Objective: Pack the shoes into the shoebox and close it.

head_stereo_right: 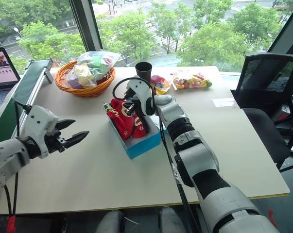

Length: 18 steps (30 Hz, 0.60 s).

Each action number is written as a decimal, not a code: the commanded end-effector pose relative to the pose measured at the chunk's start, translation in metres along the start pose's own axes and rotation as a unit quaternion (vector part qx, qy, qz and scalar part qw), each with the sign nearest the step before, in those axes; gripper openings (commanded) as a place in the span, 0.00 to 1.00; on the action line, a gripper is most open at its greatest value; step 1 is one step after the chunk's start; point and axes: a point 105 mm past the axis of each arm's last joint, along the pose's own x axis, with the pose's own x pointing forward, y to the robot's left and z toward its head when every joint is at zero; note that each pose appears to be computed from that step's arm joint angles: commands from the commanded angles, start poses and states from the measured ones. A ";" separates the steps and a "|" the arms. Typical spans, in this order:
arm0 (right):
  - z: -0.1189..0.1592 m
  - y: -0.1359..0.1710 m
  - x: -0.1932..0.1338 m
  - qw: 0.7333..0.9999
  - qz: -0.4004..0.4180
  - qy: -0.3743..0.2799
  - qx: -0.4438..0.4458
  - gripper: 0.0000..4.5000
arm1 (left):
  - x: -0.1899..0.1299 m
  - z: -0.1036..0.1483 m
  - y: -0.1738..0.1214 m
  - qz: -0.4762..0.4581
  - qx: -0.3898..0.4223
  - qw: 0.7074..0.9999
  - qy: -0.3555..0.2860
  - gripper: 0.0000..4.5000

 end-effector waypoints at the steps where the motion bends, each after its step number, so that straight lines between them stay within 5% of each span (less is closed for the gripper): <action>1: 0.007 -0.001 0.007 0.999 -0.031 -0.013 -0.027 0.01 | -0.004 0.013 -0.003 0.004 0.016 1.000 -0.019 0.74; 8: -0.052 0.036 0.028 0.995 0.003 0.079 -0.066 0.01 | -0.006 0.013 -0.008 0.009 0.012 1.000 -0.017 0.74; 13: -0.115 0.065 0.022 0.960 0.085 0.209 -0.163 0.01 | -0.003 0.015 -0.008 0.009 0.011 1.000 -0.020 0.74; 18: -0.135 0.068 0.011 0.939 0.129 0.251 -0.196 0.01 | 0.002 0.016 -0.009 0.005 0.010 1.000 -0.024 0.74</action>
